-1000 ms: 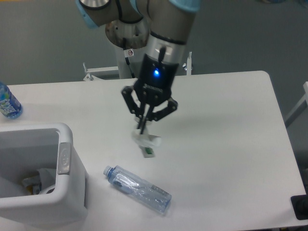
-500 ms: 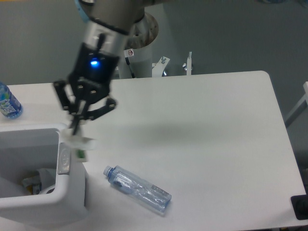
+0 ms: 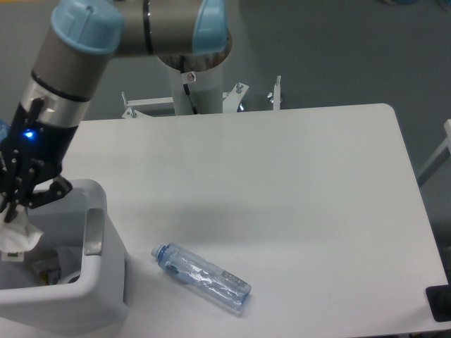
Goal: Place the trash in the trash can
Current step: 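Open the gripper over the bin to drop the wrapper, then move the open gripper back over the clear plastic bottle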
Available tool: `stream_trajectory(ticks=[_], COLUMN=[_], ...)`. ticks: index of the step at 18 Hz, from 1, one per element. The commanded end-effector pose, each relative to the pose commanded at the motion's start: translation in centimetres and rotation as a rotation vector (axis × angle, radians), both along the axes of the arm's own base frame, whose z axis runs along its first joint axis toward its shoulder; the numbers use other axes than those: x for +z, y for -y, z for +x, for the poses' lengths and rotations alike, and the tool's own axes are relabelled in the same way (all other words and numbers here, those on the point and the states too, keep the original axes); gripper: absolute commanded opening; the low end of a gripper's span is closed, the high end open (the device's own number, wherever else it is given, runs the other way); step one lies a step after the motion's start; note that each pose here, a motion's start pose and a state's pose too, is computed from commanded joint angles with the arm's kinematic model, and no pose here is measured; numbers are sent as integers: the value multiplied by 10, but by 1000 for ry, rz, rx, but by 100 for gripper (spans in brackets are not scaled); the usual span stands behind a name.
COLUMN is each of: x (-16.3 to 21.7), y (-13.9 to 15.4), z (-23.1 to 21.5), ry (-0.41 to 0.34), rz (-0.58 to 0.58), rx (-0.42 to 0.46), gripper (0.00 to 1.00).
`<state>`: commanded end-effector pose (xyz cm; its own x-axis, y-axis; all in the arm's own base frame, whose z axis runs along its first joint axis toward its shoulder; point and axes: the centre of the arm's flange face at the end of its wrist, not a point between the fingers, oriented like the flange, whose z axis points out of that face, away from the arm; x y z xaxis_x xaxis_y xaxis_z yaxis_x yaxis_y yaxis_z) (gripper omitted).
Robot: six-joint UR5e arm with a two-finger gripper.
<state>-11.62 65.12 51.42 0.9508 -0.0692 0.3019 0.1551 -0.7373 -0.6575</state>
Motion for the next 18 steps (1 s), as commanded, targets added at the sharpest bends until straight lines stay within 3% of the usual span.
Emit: stream_trajectory(ticks=[6,12,18], x=[7,15,14], y=[5,29,59], z=[-6,-75,-147], ry=[-7,-30,-40], rz=[-1,-47,-69], rx=[28,270,403], gripper=[100,100,100])
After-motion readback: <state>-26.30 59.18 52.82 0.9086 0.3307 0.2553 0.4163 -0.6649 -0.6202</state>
